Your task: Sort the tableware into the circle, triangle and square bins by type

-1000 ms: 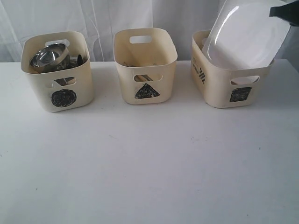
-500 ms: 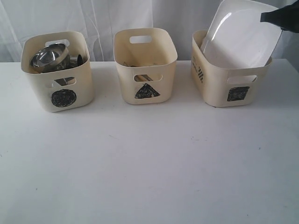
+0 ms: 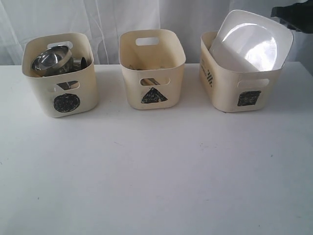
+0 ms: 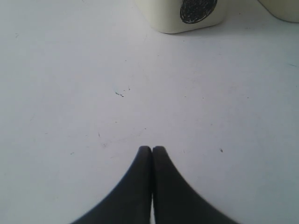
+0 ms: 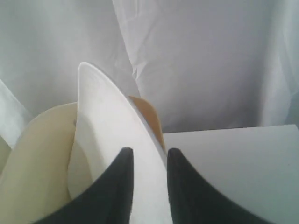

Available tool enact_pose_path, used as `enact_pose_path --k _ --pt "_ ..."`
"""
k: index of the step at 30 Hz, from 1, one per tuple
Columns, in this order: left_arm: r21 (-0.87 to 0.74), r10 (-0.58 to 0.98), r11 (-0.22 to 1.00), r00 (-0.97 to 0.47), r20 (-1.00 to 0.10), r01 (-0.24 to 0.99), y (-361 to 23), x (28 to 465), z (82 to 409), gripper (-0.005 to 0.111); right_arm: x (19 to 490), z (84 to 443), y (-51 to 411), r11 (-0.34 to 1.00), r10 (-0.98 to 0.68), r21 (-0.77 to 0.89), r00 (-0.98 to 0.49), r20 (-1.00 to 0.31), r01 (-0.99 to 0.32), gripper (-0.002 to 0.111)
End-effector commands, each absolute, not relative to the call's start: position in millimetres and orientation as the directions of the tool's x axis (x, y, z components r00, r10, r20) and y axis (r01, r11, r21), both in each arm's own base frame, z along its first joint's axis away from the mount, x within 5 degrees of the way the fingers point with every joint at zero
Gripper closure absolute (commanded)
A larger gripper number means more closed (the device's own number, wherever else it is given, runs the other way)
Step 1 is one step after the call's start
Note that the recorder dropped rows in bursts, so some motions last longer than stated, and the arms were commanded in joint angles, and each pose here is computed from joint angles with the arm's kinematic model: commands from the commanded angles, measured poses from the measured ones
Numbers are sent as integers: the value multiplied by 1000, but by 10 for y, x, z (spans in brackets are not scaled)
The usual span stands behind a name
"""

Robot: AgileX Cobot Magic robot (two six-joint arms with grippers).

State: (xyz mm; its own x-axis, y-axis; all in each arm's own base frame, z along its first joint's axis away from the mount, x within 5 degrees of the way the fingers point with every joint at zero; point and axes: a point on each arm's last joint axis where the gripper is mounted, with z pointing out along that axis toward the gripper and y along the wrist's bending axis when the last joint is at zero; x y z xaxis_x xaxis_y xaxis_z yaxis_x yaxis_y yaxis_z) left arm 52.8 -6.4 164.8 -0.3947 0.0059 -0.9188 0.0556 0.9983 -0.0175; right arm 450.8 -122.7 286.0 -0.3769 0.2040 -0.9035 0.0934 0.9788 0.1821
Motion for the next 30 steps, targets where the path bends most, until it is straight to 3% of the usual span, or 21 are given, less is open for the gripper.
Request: enact_pose_path --k 1,6,12,15,17,21,24,26,30 --pt "-33 -9 998 -403 -915 53 -68 527 1633 107 4378 3286 -1155 958 288 277 -281 -915 78 83" --pt "-33 -9 998 -403 -915 53 -68 527 1633 107 4071 3853 -983 955 286 295 -204 -936 -17 83" --pt "-33 -9 998 -403 -915 53 -68 527 1633 107 3778 4089 -629 867 316 415 -340 -886 -275 85" --pt "-33 -9 998 -403 -915 53 -68 527 1633 107 3614 4176 -523 809 387 514 -400 -831 -285 99" --pt "-33 -9 998 -403 -915 53 -68 527 1633 107 3447 4278 -500 847 394 478 -331 -858 -231 108" --pt "-33 -9 998 -403 -915 53 -68 527 1633 107 2951 4499 -448 919 378 387 -103 -920 -78 108" --pt "-33 -9 998 -403 -915 53 -68 527 1633 107 2322 4738 -324 950 309 312 131 -942 3 108" --pt "-33 -9 998 -403 -915 53 -68 527 1633 107 1895 4807 -207 976 208 218 234 -950 18 108" --pt "-33 -9 998 -403 -915 53 -68 527 1633 107 1381 4626 -30 996 88 82 258 -962 -33 108"
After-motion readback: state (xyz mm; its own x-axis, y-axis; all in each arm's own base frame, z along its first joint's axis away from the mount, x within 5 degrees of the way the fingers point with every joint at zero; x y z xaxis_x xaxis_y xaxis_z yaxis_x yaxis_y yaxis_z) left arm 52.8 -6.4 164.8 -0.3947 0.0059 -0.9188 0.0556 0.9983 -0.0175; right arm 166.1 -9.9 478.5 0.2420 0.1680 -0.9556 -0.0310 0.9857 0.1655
